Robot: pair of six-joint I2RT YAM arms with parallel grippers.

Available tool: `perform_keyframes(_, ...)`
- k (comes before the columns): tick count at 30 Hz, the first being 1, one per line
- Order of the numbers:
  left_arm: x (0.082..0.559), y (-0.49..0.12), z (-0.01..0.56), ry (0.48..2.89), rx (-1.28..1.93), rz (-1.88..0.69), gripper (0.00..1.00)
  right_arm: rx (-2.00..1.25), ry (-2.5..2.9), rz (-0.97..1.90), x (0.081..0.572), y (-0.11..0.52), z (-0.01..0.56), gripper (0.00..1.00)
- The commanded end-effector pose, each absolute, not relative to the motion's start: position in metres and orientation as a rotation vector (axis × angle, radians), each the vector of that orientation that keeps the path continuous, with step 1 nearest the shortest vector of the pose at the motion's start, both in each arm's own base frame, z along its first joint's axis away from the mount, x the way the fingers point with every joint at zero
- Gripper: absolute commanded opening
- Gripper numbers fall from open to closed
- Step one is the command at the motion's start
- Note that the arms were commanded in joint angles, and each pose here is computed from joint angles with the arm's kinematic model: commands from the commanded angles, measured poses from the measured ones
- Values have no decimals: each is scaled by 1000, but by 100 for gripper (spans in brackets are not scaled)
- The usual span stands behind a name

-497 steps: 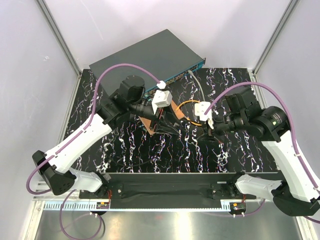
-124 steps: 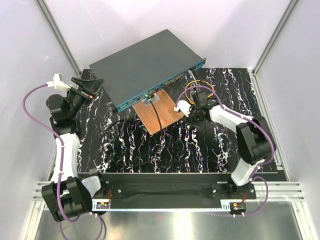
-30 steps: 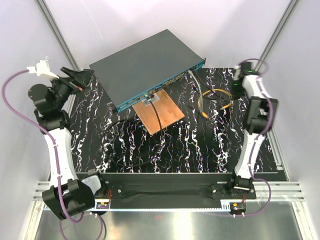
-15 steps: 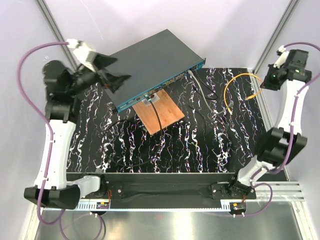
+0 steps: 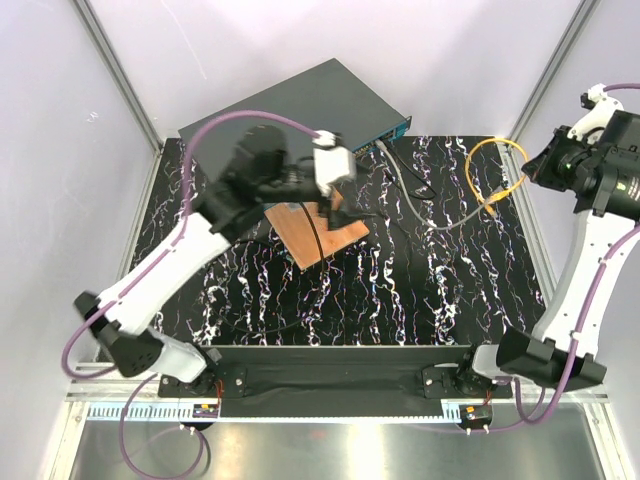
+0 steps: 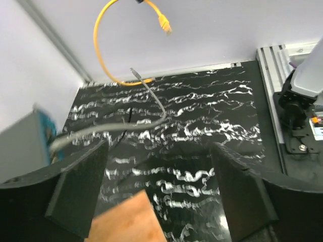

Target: Insert the plug into the switch port

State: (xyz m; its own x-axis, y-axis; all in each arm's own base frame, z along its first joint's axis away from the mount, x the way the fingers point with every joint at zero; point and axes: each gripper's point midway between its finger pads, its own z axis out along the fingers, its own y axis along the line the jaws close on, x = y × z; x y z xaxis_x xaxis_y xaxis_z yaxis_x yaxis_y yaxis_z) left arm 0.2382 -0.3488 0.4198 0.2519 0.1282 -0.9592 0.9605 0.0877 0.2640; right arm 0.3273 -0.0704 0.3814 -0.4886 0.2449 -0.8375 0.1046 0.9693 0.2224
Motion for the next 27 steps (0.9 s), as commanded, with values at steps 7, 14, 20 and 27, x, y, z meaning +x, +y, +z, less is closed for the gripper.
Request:
perform_keyframes(7, 234, -456, 452, 834, 1292, -669, 74, 353, 2123, 502, 293, -17, 361, 0)
perform_keyframes(14, 218, -493, 411, 842, 1384, -671, 66, 324, 2111, 630, 280, 12, 360, 0)
perform_keyframes(20, 209, -504, 382, 824, 1473, -619, 59, 312, 2129, 658, 272, 24, 355, 0)
perform_keyframes(27, 208, -509, 368, 822, 1515, -581, 50, 313, 2136, 695, 267, 32, 350, 0)
